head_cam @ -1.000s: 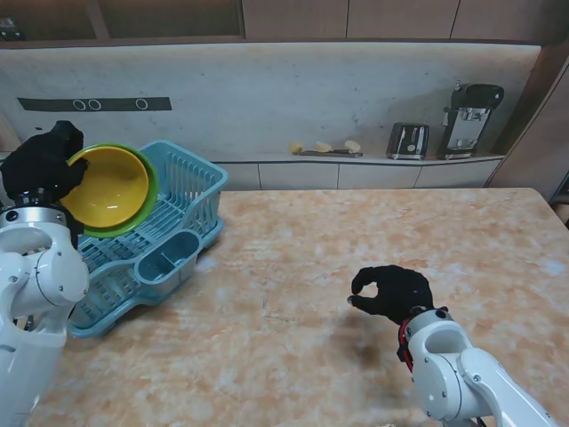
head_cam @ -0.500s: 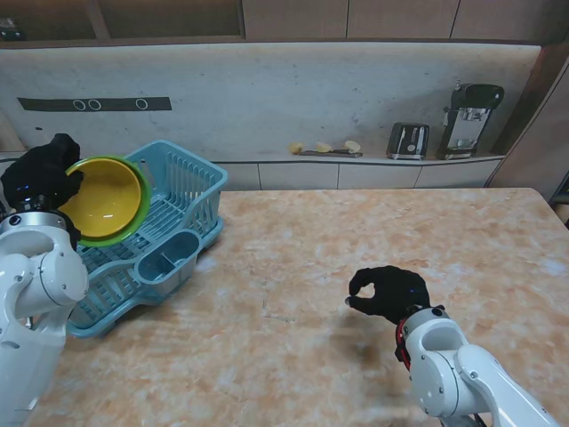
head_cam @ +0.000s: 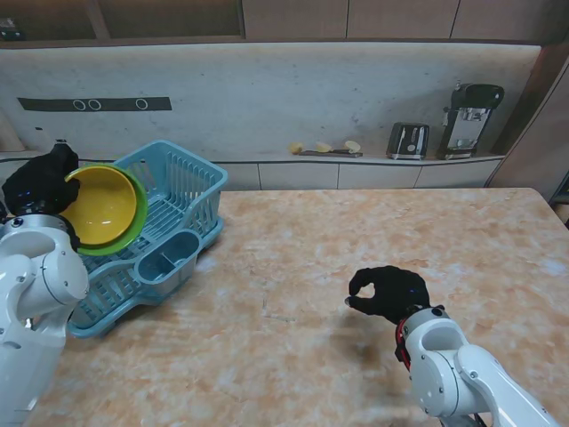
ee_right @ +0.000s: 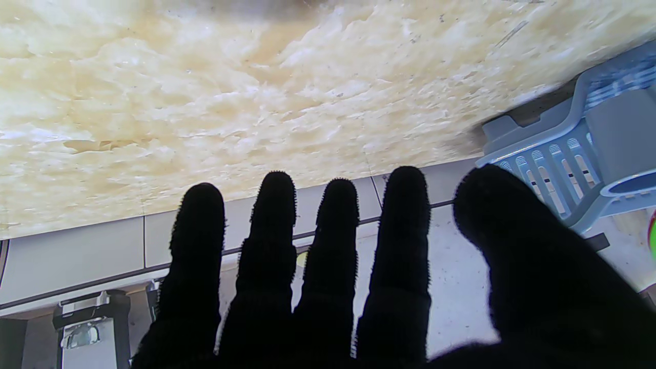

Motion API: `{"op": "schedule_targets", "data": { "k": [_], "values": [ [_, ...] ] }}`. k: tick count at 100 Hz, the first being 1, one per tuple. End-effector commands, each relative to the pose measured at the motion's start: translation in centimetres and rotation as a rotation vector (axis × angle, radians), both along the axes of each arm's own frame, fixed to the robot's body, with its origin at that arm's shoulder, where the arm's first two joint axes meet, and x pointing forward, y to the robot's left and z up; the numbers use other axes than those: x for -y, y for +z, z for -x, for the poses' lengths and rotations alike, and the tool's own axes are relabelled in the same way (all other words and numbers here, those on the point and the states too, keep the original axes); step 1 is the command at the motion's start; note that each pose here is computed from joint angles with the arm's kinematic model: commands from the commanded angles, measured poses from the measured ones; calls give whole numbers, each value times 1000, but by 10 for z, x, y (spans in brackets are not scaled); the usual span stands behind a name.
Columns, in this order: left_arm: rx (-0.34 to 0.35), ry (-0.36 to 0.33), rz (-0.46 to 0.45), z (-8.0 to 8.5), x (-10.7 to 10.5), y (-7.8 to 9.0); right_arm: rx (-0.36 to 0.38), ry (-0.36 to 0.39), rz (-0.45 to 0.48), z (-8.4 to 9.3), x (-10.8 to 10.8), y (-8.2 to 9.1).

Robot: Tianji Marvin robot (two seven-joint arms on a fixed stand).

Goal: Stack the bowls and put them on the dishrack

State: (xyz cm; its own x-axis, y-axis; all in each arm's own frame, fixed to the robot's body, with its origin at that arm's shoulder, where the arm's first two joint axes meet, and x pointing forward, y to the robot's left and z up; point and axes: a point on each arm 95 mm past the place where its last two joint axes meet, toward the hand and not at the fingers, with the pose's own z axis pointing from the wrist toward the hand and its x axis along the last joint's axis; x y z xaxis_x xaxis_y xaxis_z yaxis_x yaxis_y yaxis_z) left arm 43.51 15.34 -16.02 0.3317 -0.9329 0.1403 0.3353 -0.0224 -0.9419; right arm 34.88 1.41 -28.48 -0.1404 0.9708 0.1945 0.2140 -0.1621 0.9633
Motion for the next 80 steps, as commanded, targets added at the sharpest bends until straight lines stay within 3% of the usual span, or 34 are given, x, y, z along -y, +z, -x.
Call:
{"op": "schedule_targets", "data": {
  "k": [1,80],
  "values": [
    [-12,6,-5,-1,0,1,-28,9,-3,3,-2,-4],
    [-153,45,-30,-7,-2,-16,-40,21,-3,2,-5,-4]
  ]
}}
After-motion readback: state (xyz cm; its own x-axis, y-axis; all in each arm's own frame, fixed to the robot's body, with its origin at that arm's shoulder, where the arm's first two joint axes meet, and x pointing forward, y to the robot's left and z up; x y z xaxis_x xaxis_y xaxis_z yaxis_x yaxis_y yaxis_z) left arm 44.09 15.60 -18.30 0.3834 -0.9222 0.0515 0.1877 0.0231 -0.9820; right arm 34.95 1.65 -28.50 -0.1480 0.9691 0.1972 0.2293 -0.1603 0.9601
